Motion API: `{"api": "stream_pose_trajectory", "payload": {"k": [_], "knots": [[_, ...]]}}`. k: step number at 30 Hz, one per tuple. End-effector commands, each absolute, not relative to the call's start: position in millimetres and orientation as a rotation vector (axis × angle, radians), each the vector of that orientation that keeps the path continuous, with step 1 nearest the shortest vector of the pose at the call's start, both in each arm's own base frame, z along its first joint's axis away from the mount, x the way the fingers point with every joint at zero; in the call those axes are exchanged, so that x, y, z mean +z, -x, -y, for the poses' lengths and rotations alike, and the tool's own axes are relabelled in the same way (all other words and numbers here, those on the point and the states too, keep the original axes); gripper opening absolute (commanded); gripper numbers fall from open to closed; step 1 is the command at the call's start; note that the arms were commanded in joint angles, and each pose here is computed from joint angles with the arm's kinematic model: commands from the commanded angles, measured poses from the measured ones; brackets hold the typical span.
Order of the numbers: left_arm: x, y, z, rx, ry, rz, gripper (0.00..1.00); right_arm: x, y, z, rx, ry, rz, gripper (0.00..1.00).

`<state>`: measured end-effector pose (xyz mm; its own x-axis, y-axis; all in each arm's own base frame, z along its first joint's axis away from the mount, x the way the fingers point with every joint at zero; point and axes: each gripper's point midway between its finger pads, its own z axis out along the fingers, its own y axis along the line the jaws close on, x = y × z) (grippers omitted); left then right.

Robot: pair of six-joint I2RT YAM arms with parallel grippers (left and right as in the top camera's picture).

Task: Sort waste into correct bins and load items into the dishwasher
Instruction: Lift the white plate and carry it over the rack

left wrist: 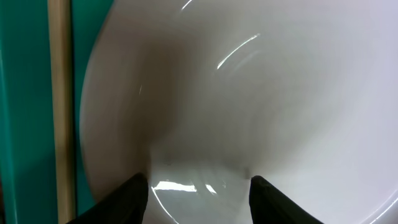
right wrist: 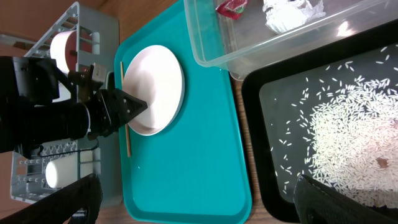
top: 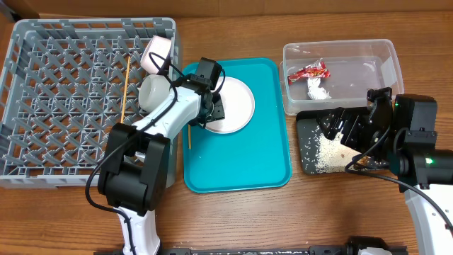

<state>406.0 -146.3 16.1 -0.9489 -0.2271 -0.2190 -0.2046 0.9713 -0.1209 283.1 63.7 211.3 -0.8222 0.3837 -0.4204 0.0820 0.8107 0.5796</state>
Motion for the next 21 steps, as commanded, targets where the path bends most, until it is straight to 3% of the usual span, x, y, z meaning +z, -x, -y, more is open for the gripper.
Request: {"api": "stream_pose_trajectory", "payload": {"k": [1, 8, 21], "knots": [[15.5, -409.3, 147.1, -0.178, 0.328, -2.895, 0.62, 221.0, -286.2, -61.1, 0.739, -0.332, -2.43, 1.0], [63.5, -421.1, 145.8, -0.141, 0.257, -2.87, 0.73, 221.0, -286.2, -61.1, 0.739, -0.332, -2.43, 1.0], [25.9, -378.4, 122.6, 0.009, 0.478, -2.983, 0.63, 221.0, -286.2, -61.1, 0.739, -0.332, -2.43, 1.0]]}}
